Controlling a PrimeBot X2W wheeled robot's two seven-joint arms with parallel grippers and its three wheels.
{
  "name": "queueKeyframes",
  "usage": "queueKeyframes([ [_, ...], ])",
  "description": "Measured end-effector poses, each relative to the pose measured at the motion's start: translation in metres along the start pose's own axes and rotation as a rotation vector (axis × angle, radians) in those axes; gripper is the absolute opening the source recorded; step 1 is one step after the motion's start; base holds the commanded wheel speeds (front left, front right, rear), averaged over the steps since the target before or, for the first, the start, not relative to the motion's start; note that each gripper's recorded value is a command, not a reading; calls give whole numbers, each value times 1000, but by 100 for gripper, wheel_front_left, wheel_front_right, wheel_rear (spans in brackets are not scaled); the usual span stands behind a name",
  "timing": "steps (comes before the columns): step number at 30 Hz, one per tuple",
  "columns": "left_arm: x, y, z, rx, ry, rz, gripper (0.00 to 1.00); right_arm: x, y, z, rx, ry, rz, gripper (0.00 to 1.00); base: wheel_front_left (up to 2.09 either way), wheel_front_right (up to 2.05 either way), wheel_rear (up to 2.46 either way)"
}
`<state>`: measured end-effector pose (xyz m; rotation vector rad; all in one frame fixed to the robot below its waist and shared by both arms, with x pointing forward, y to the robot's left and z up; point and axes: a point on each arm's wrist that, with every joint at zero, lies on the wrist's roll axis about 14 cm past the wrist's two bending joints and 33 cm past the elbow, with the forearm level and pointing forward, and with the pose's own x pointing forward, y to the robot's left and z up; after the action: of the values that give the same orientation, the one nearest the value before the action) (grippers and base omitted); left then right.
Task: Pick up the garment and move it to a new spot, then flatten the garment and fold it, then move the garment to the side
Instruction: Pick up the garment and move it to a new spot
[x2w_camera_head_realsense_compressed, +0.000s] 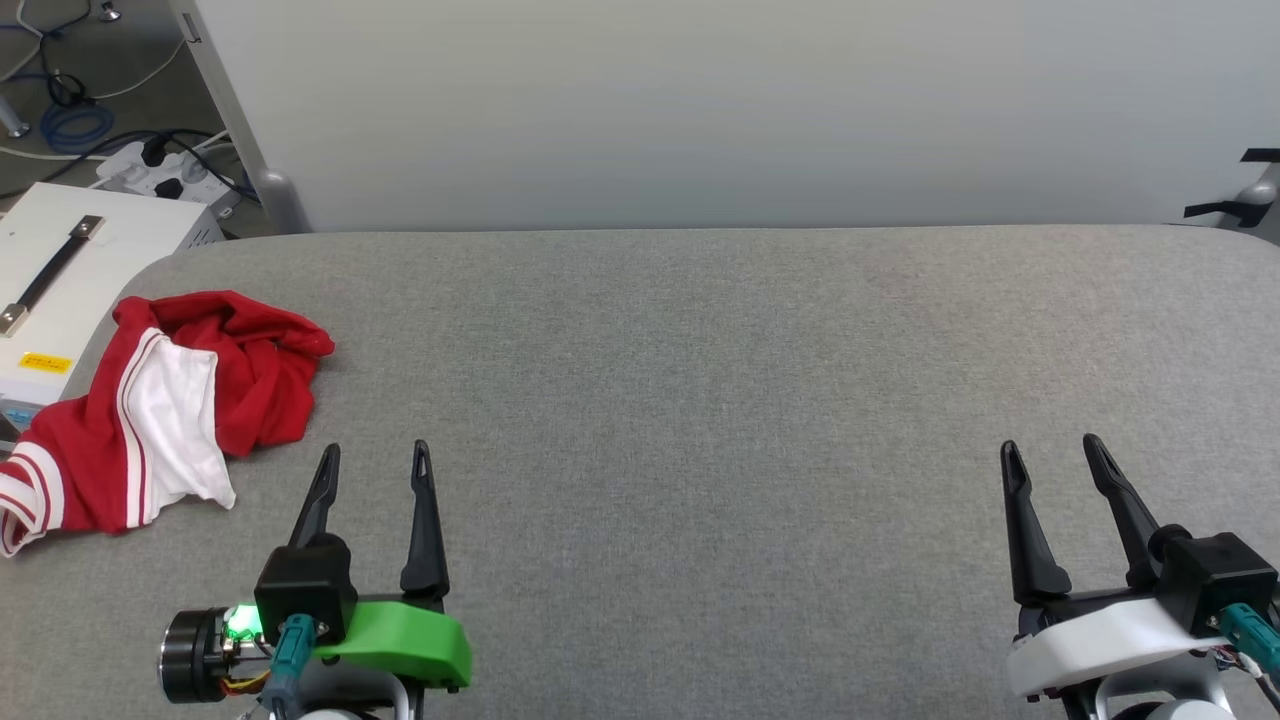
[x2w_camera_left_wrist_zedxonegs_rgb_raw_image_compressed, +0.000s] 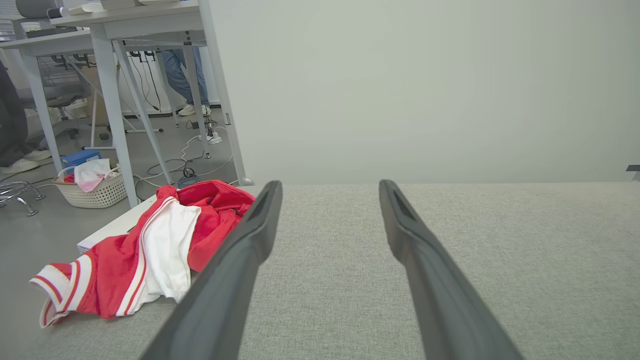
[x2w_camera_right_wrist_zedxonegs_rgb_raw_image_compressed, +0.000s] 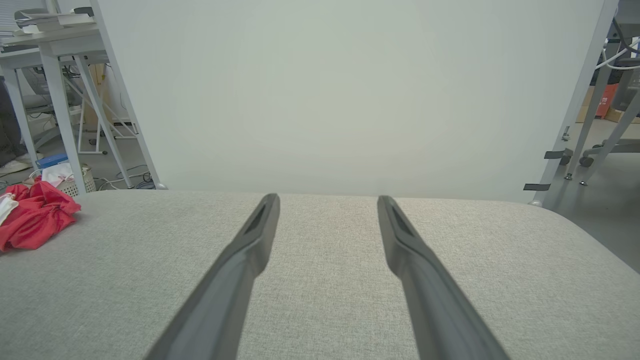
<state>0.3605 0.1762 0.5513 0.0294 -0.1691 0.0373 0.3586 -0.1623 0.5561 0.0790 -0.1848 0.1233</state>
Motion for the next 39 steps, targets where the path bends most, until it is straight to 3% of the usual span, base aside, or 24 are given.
queueKeyframes([
  [27,-2,3,1,7,-35,24,100,-2,1,-3,23,-25,0,100,0,0,0],
  [39,-11,26,2,15,-46,104,100,9,20,-6,47,-34,62,100,0,0,0],
])
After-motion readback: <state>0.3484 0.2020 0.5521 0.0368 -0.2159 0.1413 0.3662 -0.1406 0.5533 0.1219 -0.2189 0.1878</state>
